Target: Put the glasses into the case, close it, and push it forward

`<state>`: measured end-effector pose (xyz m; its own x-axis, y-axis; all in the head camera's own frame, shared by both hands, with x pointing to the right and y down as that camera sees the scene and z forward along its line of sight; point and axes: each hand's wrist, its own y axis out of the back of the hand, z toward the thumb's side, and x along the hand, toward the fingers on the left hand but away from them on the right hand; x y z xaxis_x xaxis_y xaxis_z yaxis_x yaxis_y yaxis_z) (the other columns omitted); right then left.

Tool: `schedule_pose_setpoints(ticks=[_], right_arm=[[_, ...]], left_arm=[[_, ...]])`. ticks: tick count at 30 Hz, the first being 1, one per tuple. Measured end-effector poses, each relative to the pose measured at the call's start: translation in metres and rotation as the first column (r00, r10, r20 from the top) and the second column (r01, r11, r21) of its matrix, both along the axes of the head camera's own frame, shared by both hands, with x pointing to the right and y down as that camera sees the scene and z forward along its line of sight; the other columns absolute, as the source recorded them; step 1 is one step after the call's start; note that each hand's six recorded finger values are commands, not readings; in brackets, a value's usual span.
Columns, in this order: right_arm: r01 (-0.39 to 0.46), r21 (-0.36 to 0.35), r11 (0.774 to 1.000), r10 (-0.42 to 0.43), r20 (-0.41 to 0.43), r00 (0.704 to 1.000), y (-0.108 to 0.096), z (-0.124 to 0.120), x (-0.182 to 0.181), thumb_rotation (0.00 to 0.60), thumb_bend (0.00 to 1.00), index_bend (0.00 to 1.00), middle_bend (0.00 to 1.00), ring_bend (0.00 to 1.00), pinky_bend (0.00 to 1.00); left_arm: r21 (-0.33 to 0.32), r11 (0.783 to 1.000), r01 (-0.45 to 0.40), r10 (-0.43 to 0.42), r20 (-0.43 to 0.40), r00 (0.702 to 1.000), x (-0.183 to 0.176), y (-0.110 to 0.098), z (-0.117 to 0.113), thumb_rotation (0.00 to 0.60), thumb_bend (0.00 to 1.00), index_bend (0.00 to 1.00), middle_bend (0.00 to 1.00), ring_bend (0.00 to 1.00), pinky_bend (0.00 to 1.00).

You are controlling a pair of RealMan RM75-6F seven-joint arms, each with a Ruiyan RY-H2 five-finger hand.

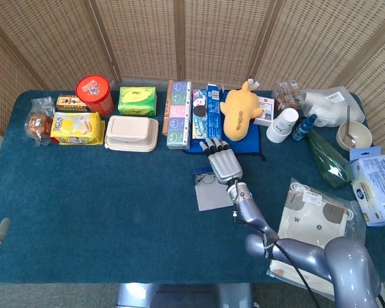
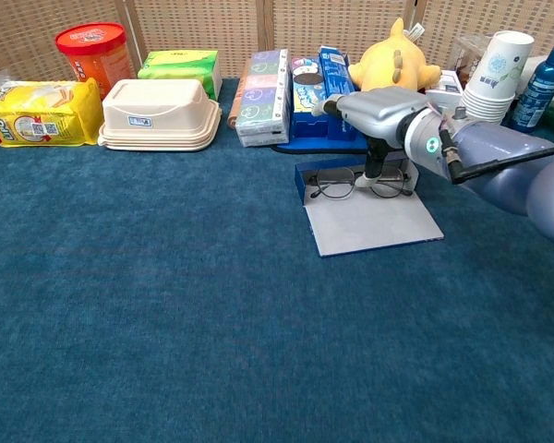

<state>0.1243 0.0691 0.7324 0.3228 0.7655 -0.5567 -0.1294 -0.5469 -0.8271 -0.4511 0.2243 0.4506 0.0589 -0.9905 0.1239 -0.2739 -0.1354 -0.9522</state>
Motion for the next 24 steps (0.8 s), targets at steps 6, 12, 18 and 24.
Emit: schedule_pose_setpoints(ticks=[6,12,18,24], right_arm=[[0.008,0.015,1.0,-0.008,-0.001,1.0,0.0,-0.006,0.001,0.6,0.19,0.0,0.0,0.0,0.16],[0.005,0.016,1.0,-0.005,-0.025,1.0,-0.003,-0.005,0.009,0.6,0.19,0.0,0.0,0.0,0.16],[0.0,0.015,1.0,0.001,-0.044,0.999,-0.006,-0.002,0.018,0.6,0.19,0.0,0.0,0.0,0.16],[0.005,0.029,1.0,-0.003,-0.049,0.999,-0.011,-0.004,0.02,0.6,0.19,0.0,0.0,0.0,0.16]], left_arm=[[-0.004,1.0,-0.001,0.001,-0.006,1.0,0.001,0.0,0.002,0.6,0.32,0.19,0.05,0.0,0.0],[0.003,1.0,-0.005,0.005,-0.005,1.0,0.002,0.0,0.0,0.6,0.32,0.19,0.05,0.0,0.0],[0.001,1.0,-0.002,0.002,-0.002,1.0,0.001,0.001,0.0,0.6,0.32,0.19,0.05,0.0,0.0],[0.002,1.0,-0.006,0.006,-0.004,1.0,0.004,0.002,0.0,0.6,0.32,0.19,0.05,0.0,0.0]])
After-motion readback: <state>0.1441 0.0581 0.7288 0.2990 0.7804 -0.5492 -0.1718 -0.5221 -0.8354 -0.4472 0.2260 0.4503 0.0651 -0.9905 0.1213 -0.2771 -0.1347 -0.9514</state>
